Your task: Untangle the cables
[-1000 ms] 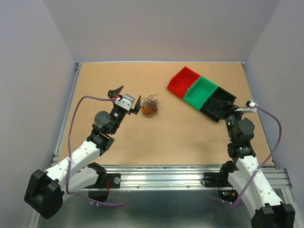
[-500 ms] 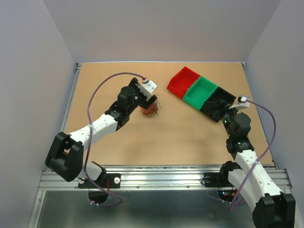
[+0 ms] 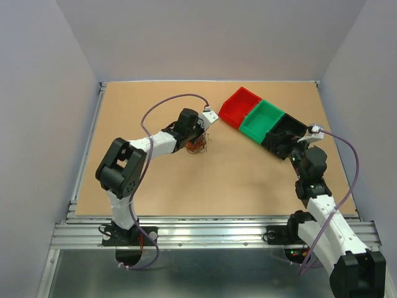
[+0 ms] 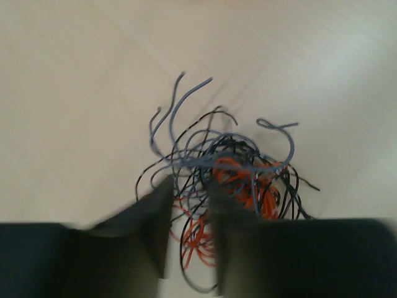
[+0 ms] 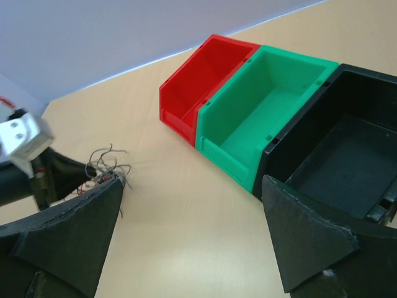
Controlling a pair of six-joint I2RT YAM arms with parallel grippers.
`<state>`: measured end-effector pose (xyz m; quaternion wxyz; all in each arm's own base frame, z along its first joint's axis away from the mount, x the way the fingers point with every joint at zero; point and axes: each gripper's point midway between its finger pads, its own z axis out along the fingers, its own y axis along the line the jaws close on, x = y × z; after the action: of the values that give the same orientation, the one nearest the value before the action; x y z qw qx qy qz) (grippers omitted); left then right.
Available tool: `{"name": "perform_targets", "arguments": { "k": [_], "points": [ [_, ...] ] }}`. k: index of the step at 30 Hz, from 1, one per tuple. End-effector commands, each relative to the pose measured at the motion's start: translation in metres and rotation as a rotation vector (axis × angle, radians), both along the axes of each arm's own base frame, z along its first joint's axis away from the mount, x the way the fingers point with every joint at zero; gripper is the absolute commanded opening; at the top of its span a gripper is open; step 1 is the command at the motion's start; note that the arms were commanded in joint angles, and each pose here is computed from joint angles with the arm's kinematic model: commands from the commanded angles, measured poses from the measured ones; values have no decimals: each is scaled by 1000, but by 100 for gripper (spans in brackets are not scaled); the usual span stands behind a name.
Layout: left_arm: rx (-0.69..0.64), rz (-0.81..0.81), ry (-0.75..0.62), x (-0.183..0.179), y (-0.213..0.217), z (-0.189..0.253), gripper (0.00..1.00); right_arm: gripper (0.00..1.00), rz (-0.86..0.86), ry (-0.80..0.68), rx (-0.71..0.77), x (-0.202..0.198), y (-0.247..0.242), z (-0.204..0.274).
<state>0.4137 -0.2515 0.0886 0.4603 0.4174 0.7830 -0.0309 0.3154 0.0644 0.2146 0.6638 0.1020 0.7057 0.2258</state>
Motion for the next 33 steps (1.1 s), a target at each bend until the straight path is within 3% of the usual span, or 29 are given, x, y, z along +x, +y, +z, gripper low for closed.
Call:
{"name": "perform_targets", "arguments": {
  "k": [1,3,6,13,27,33],
  "points": [
    [-18,-47,64,3,-20,-5,0,97,153,-113,-47,-1,25,37],
    [-49,-62,31,0,-19,4,0,97,244,-117,-64,-1,40,33],
    [-160,-135,-78,-19,-20,59,0,97,393,-110,-62,-3,63,29],
    [-296,-294,-192,-68,-22,118,0,91,526,-83,-68,1,83,18],
    [-342,-378,-222,-92,-22,141,0,91,781,-132,-111,-4,154,13],
    [-336,-394,-217,-94,-23,139,0,87,863,-125,-155,2,188,1]
  ]
}}
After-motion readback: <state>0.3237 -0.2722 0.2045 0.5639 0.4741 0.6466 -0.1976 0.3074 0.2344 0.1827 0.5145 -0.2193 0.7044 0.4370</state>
